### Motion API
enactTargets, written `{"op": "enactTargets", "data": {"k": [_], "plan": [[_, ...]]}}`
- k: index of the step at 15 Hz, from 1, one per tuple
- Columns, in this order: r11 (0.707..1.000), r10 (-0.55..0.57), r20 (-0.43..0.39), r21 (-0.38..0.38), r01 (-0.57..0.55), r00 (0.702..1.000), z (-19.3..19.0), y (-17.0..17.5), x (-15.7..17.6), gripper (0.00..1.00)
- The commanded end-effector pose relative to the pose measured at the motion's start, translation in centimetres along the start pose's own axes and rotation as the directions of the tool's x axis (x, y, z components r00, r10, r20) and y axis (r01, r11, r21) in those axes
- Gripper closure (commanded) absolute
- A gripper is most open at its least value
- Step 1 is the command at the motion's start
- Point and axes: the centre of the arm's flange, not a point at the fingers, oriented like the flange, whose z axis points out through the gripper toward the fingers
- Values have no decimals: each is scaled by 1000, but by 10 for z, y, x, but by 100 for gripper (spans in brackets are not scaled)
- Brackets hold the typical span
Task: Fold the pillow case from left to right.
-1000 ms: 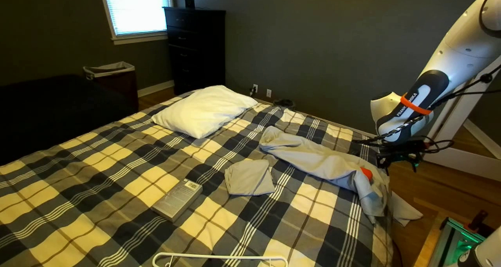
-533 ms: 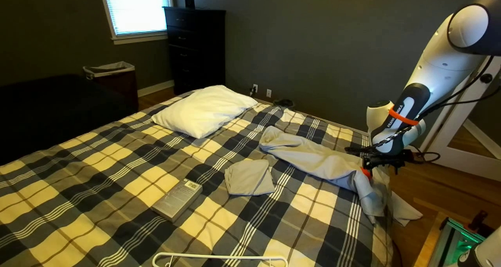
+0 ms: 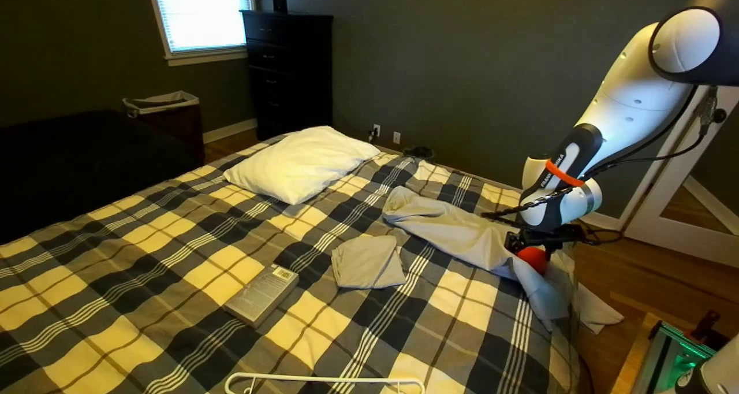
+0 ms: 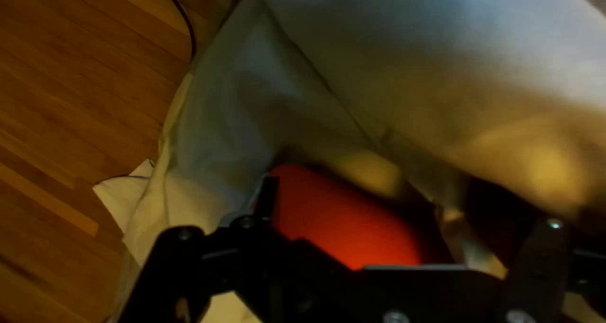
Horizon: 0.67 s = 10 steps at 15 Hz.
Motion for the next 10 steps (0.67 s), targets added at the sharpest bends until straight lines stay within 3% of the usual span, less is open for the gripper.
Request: {"op": "enactTargets", "data": {"k": [1,6,7,10], "plan": [[994,-102,16,47,101,995,2,-18,-4,0],[976,-205,83,96,197,975,14,-35,2,0],[973,-216,103,105,206,971,19,-36,4,19],[970,-231,142,117,215,963,24,-32,9,44]]}}
